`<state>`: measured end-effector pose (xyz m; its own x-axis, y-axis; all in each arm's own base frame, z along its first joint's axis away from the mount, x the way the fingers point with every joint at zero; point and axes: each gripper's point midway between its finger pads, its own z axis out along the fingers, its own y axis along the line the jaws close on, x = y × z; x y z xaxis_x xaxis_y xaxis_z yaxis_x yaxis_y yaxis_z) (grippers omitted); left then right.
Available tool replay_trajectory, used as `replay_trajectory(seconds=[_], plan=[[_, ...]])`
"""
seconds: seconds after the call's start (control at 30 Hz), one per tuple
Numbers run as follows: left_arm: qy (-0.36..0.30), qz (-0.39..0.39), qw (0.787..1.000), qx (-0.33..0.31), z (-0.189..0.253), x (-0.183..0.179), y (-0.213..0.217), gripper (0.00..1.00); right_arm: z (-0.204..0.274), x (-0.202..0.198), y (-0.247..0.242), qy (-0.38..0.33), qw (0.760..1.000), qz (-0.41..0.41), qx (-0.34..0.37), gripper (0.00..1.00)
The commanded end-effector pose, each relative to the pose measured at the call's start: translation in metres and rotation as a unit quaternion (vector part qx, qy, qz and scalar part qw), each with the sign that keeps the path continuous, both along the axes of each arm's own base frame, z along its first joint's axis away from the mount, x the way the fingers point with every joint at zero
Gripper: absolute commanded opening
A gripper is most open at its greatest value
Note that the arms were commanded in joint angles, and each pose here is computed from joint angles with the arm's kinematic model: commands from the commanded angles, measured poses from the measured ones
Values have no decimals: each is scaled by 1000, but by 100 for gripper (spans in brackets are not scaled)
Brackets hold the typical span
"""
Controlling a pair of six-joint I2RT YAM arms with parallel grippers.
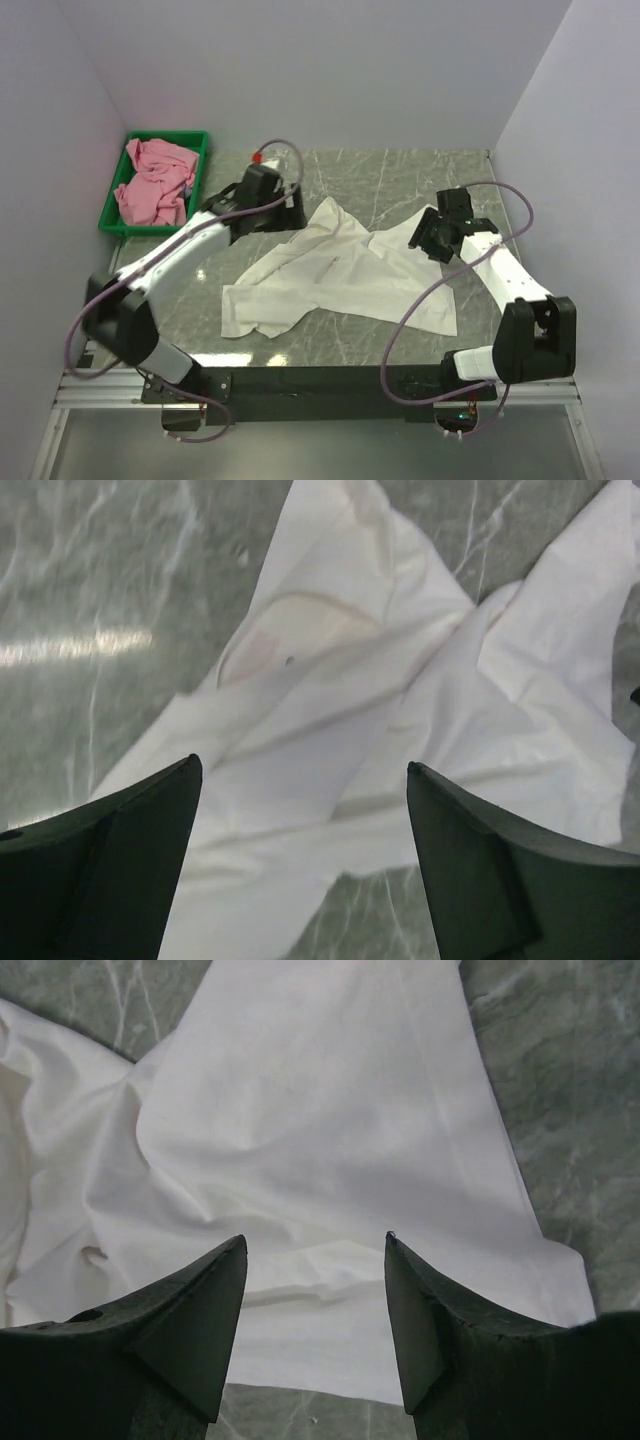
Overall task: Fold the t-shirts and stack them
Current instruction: Flatten the tshirt out
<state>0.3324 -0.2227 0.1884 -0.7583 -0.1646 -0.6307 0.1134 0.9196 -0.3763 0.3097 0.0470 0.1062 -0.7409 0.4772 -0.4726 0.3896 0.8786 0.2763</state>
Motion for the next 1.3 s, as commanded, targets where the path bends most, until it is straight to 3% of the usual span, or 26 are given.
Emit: replay_trajectory(seconds=[0.0, 0.03, 0.07, 0.17, 0.37, 0.67, 0.73, 0.77, 0.8, 0.83, 0.9, 0.93, 1.03, 1.27], plan=[[-98, -24, 994, 40, 30, 53, -36, 88, 6, 25, 12, -36, 999, 16, 19, 64], [-84, -34, 994, 60, 7, 64, -47, 87, -1, 26, 13, -28, 999, 18, 21, 64], [-101, -46, 992, 57, 18, 73, -63, 86, -7, 26, 14, -23, 999, 20, 24, 64], [-117, -94, 984, 95, -2, 95, -95, 83, -23, 25, 18, -8, 999, 26, 33, 64], [-127, -175, 963, 163, -50, 121, -131, 72, -47, 17, 23, 17, 998, 37, 44, 64], [-84, -215, 953, 196, -111, 120, -136, 65, -74, 0, 23, 43, 997, 39, 44, 64], [-80, -208, 952, 208, -119, 122, -131, 61, -79, -4, 22, 49, 997, 38, 43, 64], [-79, -203, 952, 216, -123, 122, -129, 52, -81, -5, 22, 52, 997, 38, 41, 64], [-82, -201, 952, 216, -122, 123, -129, 46, -83, -7, 21, 54, 997, 37, 40, 64], [-85, -200, 951, 219, -122, 124, -128, 31, -84, -8, 21, 56, 997, 38, 38, 64], [-94, -191, 950, 227, -114, 127, -121, 15, -87, -11, 19, 59, 997, 35, 34, 64], [-100, -188, 950, 231, -109, 128, -119, 2, -90, -13, 17, 64, 997, 33, 32, 64], [-123, -149, 951, 242, -77, 141, -96, 1, -97, -19, 13, 78, 996, 25, 31, 64], [-151, 17, 951, 269, 8, 183, 28, 1, -106, -28, 4, 94, 995, 3, 35, 63]])
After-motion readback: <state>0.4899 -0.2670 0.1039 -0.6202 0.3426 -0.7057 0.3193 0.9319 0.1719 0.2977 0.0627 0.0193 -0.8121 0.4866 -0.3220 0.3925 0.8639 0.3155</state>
